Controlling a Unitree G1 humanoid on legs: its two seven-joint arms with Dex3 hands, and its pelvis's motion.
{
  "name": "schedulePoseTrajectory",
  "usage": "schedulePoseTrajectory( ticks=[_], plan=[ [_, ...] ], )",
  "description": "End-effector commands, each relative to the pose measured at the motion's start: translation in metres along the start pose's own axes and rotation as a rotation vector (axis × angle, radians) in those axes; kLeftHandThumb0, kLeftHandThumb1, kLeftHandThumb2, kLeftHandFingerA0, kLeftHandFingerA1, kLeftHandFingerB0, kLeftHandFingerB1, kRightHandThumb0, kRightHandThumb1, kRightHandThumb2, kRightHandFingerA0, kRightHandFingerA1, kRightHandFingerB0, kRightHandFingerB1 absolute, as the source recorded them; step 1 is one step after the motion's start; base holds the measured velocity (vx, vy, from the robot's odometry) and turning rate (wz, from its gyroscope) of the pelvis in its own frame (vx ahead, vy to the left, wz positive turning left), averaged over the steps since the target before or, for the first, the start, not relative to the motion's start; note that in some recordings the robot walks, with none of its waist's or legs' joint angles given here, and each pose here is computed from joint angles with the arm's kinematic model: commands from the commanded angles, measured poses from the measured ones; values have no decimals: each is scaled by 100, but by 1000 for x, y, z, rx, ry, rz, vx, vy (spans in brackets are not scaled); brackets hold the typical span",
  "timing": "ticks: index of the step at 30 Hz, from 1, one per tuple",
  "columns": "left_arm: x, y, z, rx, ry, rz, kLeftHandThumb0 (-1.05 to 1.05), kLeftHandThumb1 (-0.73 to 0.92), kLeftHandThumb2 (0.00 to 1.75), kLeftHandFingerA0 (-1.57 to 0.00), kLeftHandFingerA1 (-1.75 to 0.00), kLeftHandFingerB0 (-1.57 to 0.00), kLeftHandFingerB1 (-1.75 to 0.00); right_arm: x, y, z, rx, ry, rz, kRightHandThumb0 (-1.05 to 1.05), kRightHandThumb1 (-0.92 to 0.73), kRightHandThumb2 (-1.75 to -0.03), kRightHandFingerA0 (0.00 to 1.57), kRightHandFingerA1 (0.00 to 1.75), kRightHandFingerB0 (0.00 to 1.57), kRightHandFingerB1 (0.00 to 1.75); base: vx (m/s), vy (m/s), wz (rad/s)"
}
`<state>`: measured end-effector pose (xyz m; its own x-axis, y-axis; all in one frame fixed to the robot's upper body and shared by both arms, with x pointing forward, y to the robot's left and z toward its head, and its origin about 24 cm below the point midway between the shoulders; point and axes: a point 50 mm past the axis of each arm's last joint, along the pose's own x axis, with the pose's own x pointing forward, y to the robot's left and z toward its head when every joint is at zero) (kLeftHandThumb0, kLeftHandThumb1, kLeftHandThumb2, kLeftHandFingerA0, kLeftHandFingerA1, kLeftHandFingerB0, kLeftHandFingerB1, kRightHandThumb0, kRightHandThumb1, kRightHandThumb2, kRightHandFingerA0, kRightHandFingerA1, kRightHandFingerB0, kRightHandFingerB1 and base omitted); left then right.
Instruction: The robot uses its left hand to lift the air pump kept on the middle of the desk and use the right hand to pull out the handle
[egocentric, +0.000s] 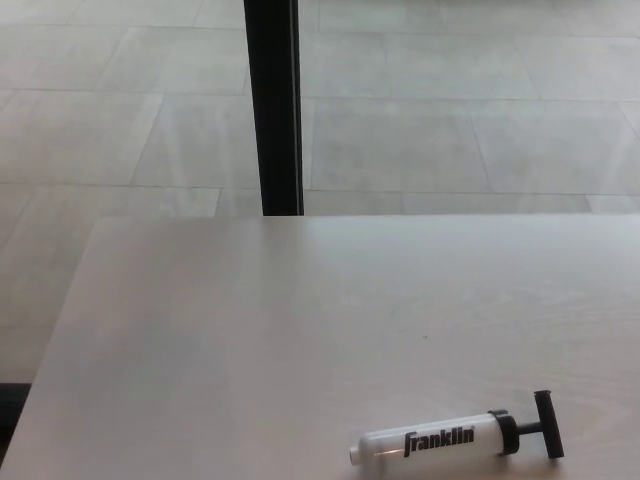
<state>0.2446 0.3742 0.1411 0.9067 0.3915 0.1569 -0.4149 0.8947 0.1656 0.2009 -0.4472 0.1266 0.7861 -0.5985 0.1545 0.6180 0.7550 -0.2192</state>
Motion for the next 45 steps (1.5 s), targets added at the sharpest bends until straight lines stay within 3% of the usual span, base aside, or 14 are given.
schedulePoseTrajectory(
  ticks=[1, 6, 19, 20, 26, 27, 28, 33, 34, 39, 40, 43, 44, 45],
  plan=[
    [-1, -159, 59, 146, -188, -315, -56, 67, 59, -43, -58, -40, -46, 8, 88, 69, -119, -299, 300, -93, -85, -67, 27, 38, 24, 28, 0, 0, 0],
    [-21, -217, 38, 255, -165, -529, -66, 53, 91, -50, -67, -37, -56, -1, 110, 60, -68, -267, 368, -83, -85, -66, 24, 37, 24, 28, 0, 0, 0],
    [-52, -274, 13, 482, -128, -726, -62, 46, 86, -51, -68, -44, -59, -5, 120, 51, -51, -222, 420, -85, -84, -66, 24, 40, 24, 29, 0, 0, 0],
    [-53, -275, 13, 484, -129, -729, -61, 61, 59, -53, -65, -46, -50, -5, 121, 52, -48, -222, 422, -84, -83, -66, 24, 40, 23, 29, 0, 0, 0],
    [-60, -287, 8, 593, -137, -723, -68, 60, 59, -49, -70, -40, -52, -7, 125, 50, -50, -230, 419, -91, -83, -66, 27, 45, 27, 29, 0, 0, 0],
    [-62, -288, 8, 625, -130, -724, -61, 47, 95, -52, -74, -27, -55, -7, 126, 50, -54, -228, 413, -90, -82, -65, 30, 44, 28, 29, 0, 0, 0],
    [-63, -289, 8, 645, -119, -728, -61, 47, 95, -52, -73, -26, -55, -7, 126, 50, -58, -225, 407, -94, -71, -75, 28, 47, 25, 33, 0, 0, 0],
    [-76, -299, 2, 672, -35, -734, -65, 47, 94, -50, -73, -28, -55, -9, 130, 47, -41, -212, 399, -86, -82, -65, 32, 43, 30, 30, 0, 0, 0],
    [-83, -304, -1, 707, -21, -752, -70, 61, 59, -42, -67, -38, -50, -9, 131, 46, -20, -208, 402, -83, -81, -65, 31, 43, 31, 30, 0, 0, 0],
    [-93, -311, -4, 811, 1, -781, -75, 65, 61, -36, -71, -34, -49, -11, 132, 46, -21, -210, 399, -81, -82, -65, 31, 43, 30, 30, 0, 0, 0],
    [-97, -315, -6, 844, -1, -788, -81, 54, 90, -33, -70, -30, -56, -11, 132, 46, -26, -212, 396, -83, -82, -65, 32, 43, 31, 30, 0, 0, 0],
    [-103, -319, -8, 896, 8, -797, -81, 55, 100, -33, -71, -16, -52, -12, 133, 46, -29, -216, 392, -83, -83, -66, 32, 43, 31, 30, 0, 0, 0],
    [-108, -324, -11, 958, 19, -820, -83, 72, 62, -23, -72, -25, -48, -12, 134, 46, -25, -219, 390, -90, -72, -76, 32, 48, 29, 34, 0, 0, 0],
    [-111, -326, -13, 995, 8, -820, -86, 72, 61, -22, -71, -25, -48, -12, 133, 45, -20, -220, 390, -88, -72, -74, 32, 48, 29, 34, 0, 0, 0]
  ],
)
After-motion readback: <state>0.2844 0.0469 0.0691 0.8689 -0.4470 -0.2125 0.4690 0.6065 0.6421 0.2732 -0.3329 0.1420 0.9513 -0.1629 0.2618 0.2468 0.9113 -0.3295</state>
